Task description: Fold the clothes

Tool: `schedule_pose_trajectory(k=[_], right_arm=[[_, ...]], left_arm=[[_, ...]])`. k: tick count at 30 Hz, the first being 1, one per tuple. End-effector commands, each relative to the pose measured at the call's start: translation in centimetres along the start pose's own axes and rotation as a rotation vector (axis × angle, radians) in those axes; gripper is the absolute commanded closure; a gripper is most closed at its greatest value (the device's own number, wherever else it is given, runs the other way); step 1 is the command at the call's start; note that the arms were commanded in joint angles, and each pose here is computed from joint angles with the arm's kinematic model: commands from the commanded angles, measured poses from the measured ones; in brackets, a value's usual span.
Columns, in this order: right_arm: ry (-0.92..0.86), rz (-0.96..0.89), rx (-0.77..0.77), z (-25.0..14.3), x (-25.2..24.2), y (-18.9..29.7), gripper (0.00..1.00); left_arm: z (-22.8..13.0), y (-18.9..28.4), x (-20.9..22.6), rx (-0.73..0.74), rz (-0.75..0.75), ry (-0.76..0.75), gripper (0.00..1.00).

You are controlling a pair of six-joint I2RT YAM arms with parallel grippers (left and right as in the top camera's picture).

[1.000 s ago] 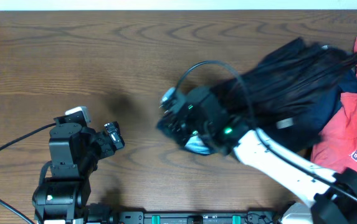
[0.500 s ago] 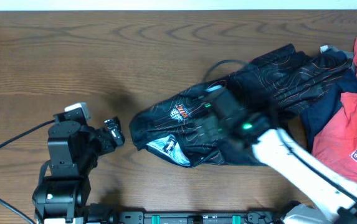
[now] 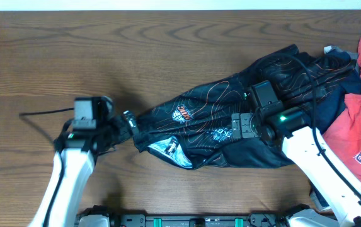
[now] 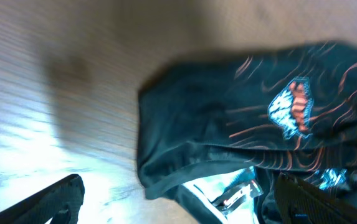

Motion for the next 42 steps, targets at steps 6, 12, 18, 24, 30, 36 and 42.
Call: schedule_pose_trajectory(k=[6, 12, 18, 24, 30, 36, 42], right_arm=[[-0.069, -0.009, -0.001, 0.2, -1.0, 0.1, 0.01], [-0.072, -0.012, 0.006, 0.0, -1.1, 0.1, 0.01], [-0.081, -0.019, 0.022, -0.3, -1.6, 0.1, 0.01], [-0.102, -0.029, 0.031, -0.5, -2.3, 0.0, 0.01], [-0.104, -0.029, 0.03, -0.4, -2.3, 0.0, 0.01], [-0.104, -0.029, 0.028, -0.4, -2.3, 0.0, 0.01], [-0.104, -0.028, 0.027, -0.4, -2.3, 0.0, 0.01]], left_arm=[[-2.7, -5.8, -0.6, 0.206, 0.015, -0.01, 0.06], [-3.2, -8.1, -0.5, 0.235, 0.026, -0.032, 0.92], [2.8, -6.2, -0.5, 0.013, 0.068, -0.064, 0.94], [16.0, 2.9, -0.7, -0.381, 0.043, 0.045, 0.94], [20.7, 8.6, -0.6, -0.484, -0.032, 0.109, 0.12], [12.6, 5.7, 1.3, -0.121, 0.057, 0.209, 0.02], [6.3, 3.4, 2.0, 0.092, 0.169, 0.197, 0.02]])
Point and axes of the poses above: each gripper's point midway between its finger pads, its own y axis back along the fingers, its own x axis along the line the jaws close on, z = x × y, the point moved 1 cm from there along y, back along the fingers, and after that the axes turned 9 degrees about y, right-handed, at the moved point
